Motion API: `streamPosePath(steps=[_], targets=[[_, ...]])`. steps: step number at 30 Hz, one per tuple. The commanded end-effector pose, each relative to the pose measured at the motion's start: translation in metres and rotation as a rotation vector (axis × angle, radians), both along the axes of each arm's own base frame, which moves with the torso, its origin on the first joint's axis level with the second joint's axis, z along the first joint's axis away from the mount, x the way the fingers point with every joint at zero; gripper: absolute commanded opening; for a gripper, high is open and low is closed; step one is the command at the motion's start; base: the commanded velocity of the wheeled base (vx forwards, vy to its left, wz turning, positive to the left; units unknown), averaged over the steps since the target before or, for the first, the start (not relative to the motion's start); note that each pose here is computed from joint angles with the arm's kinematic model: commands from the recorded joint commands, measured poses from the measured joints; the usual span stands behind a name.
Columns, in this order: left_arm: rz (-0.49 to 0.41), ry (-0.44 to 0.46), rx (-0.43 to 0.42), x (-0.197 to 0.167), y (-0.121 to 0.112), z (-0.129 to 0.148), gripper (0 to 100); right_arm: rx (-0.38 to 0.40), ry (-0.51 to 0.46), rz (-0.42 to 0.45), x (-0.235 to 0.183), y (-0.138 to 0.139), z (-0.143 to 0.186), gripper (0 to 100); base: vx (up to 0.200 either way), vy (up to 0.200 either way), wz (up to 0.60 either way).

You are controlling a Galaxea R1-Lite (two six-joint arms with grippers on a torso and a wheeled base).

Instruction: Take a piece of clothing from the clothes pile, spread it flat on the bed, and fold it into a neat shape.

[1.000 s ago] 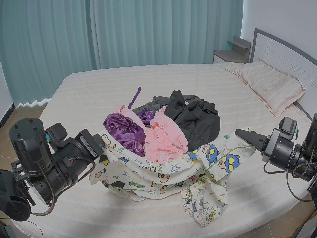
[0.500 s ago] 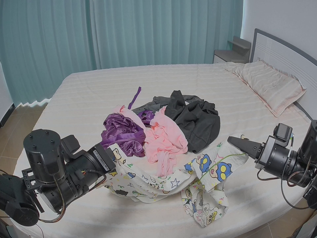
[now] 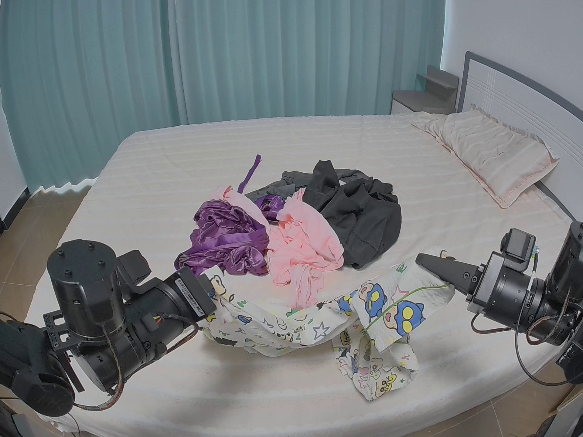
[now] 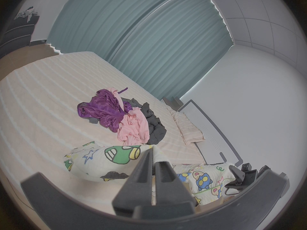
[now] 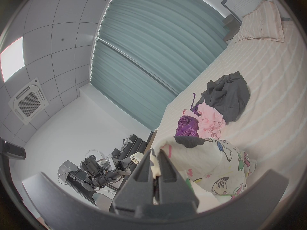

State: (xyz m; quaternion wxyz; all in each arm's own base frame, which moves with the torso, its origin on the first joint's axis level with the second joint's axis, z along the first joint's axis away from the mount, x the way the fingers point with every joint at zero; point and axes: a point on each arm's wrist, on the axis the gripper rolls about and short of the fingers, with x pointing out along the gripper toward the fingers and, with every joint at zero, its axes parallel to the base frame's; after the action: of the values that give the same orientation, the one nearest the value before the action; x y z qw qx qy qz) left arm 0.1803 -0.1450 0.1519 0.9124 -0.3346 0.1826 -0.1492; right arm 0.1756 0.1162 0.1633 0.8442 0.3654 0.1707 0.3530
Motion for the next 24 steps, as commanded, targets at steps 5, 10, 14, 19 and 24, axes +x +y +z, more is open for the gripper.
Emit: streamPosePath(steps=[5, 10, 14, 19, 24], targets=[[0.003, 0.004, -0.023, 0.002, -0.001, 0.001, 0, 0.001, 0.002, -0.008, 0.002, -0.001, 0.0, 0, 0.0, 0.0, 0.0], [0.017, 0.0, -0.046, 0.006, -0.001, 0.004, 0, 0.003, -0.002, -0.028, 0.004, -0.004, 0.001, 0, 0.0, -0.08, 0.0], [0.019, 0.002, -0.054, 0.006, -0.002, 0.005, 0, 0.006, -0.007, -0.043, 0.006, -0.007, 0.002, 0, 0.0, -0.2, 0.0], [0.024, -0.016, -0.069, 0.006, -0.001, 0.007, 0, 0.01, -0.012, -0.051, 0.007, -0.007, 0.002, 0, 0.0, -0.2, 0.0], [0.031, -0.047, -0.091, 0.007, 0.0, 0.01, 0, 0.022, -0.031, -0.057, 0.007, -0.007, 0.004, 0, 0.0, -0.2, 0.0]])
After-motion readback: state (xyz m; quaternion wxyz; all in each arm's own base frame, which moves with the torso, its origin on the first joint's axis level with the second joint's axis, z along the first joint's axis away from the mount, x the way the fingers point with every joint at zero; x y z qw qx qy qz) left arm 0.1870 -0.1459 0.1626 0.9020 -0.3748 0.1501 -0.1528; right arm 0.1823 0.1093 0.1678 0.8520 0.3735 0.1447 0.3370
